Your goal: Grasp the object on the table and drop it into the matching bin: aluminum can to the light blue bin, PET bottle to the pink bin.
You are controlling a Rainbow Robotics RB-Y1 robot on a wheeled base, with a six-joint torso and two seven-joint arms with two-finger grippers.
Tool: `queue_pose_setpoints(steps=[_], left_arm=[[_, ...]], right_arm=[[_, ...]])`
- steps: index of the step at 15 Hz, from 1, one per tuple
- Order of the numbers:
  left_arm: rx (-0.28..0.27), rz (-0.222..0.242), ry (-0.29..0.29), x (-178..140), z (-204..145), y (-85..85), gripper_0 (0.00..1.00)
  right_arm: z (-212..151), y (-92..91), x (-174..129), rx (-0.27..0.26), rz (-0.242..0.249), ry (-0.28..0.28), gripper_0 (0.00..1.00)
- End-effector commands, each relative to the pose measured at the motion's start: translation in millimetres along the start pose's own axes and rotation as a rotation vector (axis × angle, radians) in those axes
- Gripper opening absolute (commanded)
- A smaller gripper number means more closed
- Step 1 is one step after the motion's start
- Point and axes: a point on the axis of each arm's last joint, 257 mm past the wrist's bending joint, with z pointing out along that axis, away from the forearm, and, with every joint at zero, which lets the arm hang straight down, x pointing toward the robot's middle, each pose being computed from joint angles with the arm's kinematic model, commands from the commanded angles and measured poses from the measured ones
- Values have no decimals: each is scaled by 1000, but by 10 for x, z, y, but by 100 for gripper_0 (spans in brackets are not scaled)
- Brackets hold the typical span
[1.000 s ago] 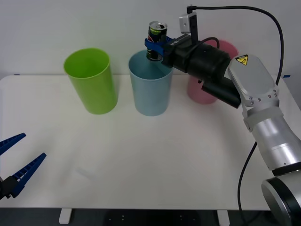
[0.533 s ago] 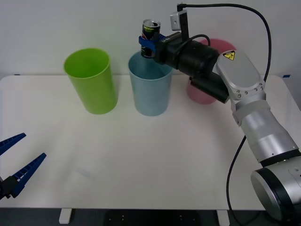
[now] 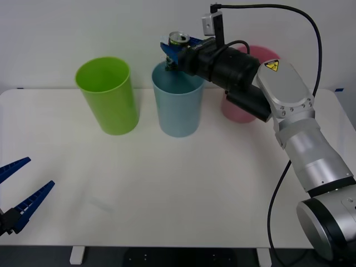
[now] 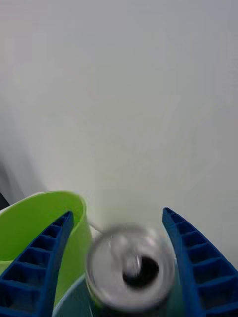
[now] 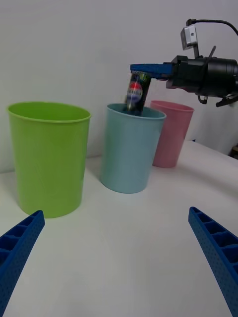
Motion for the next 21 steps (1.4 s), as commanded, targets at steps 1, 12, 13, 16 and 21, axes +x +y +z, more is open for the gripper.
queue_pose_setpoints(steps=[1, 12, 13, 16, 21], left_arm=[[0, 0, 0, 0, 0, 0, 100], [0, 0, 0, 0, 0, 0, 100], [0, 0, 0, 0, 0, 0, 100], [0, 0, 0, 0, 0, 0, 100], [0, 0, 0, 0, 0, 0, 100]], right_arm=[[-9, -21, -7, 3, -2, -2, 100], [-521, -77, -5, -33, -16, -24, 100], [-613, -72, 19, -45, -17, -21, 100], [-924, -98, 142, -54, -22, -5, 100], [-1478, -121, 229, -49, -39, -2, 100]])
